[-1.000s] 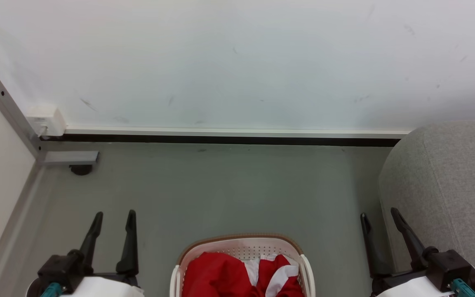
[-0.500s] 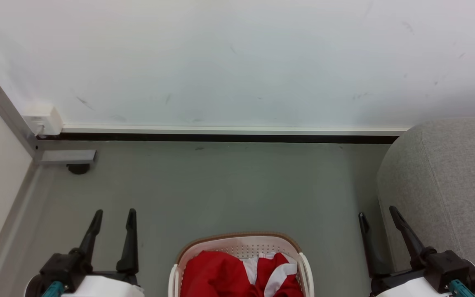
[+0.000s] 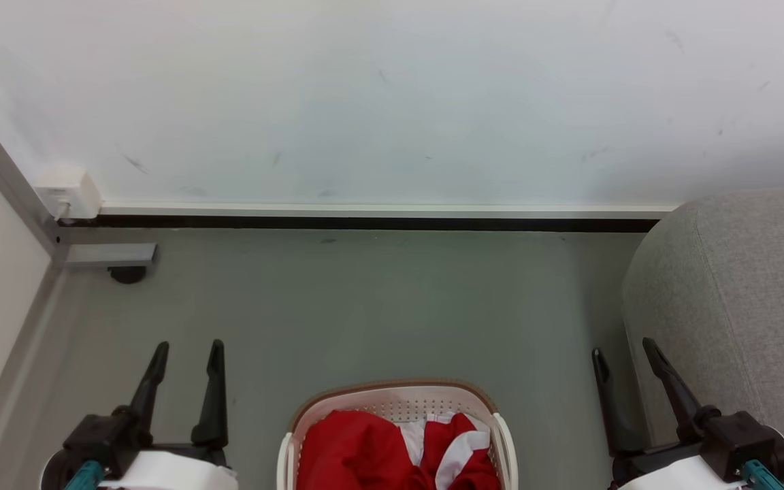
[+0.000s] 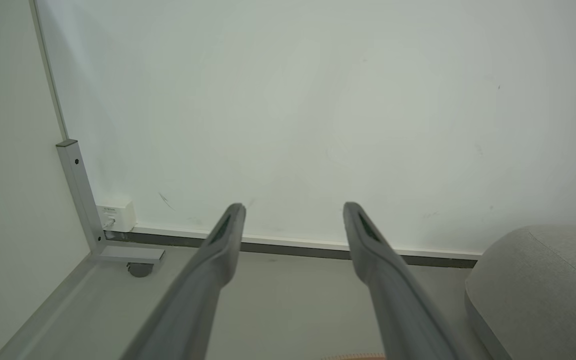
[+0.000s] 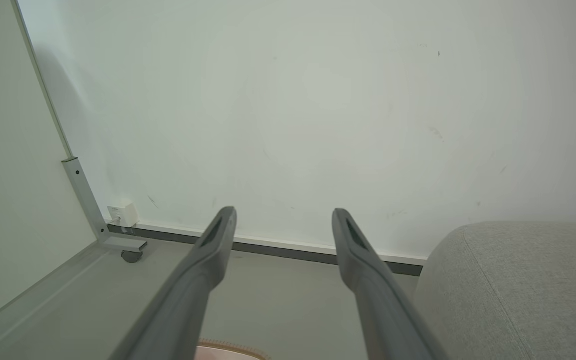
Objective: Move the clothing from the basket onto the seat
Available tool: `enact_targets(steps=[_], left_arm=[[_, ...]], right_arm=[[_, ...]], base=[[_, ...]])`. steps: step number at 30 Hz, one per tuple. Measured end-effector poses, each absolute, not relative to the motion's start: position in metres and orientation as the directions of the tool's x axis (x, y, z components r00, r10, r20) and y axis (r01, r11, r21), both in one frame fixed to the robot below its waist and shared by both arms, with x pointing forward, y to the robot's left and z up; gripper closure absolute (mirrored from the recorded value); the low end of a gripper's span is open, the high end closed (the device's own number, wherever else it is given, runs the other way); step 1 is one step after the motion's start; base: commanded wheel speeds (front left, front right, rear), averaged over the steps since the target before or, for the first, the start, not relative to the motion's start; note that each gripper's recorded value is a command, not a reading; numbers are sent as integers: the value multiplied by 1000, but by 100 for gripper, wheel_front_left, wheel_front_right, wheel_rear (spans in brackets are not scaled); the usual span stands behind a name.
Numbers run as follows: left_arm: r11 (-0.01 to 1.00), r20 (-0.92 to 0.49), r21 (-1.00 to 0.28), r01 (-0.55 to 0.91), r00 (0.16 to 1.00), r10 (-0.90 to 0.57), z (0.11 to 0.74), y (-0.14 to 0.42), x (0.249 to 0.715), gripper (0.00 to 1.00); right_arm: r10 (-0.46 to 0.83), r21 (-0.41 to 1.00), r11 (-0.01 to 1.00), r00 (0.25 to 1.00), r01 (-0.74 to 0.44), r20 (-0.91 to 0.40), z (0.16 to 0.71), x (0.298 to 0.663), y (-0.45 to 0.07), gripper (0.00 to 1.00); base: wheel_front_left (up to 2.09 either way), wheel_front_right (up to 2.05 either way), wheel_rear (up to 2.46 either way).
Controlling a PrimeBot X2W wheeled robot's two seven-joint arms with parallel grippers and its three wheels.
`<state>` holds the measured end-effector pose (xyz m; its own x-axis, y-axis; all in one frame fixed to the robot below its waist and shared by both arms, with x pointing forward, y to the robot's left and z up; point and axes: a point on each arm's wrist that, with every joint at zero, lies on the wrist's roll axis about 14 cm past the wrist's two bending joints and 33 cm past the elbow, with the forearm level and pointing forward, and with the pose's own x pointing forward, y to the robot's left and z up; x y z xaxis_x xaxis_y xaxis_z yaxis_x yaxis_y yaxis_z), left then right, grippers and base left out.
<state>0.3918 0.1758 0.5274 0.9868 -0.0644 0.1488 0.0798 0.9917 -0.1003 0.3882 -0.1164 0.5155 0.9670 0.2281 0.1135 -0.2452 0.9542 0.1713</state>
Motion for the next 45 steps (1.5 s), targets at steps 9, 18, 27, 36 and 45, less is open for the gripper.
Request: enact_targets(steps=[9, 18, 27, 36, 45], left_arm=[[987, 109, -103, 123, 988, -112, 513, 159, 400, 0], [973, 24, -69, 221, 975, -220, 482, 133, 436, 0], [925, -201, -56, 375, 903, -379, 397, 96, 462, 0], [800, -546, -42, 598, 657, -520, 284, 58, 448, 0], [704, -755, -63, 707, 428, -497, 204, 56, 431, 0]], right_arm=[[205, 195, 955, 973, -223, 109, 513, 395, -123, 0], [160, 228, 957, 983, -178, 92, 504, 415, -138, 0], [93, 274, 956, 993, -109, 71, 490, 438, -161, 0], [8, 263, 965, 1000, -12, 15, 469, 442, -194, 0], [-23, 259, 965, 998, 36, -52, 443, 443, -206, 0]], base=[[0, 0, 0], [0, 0, 0], [0, 0, 0], [0, 0, 0], [0, 0, 0]])
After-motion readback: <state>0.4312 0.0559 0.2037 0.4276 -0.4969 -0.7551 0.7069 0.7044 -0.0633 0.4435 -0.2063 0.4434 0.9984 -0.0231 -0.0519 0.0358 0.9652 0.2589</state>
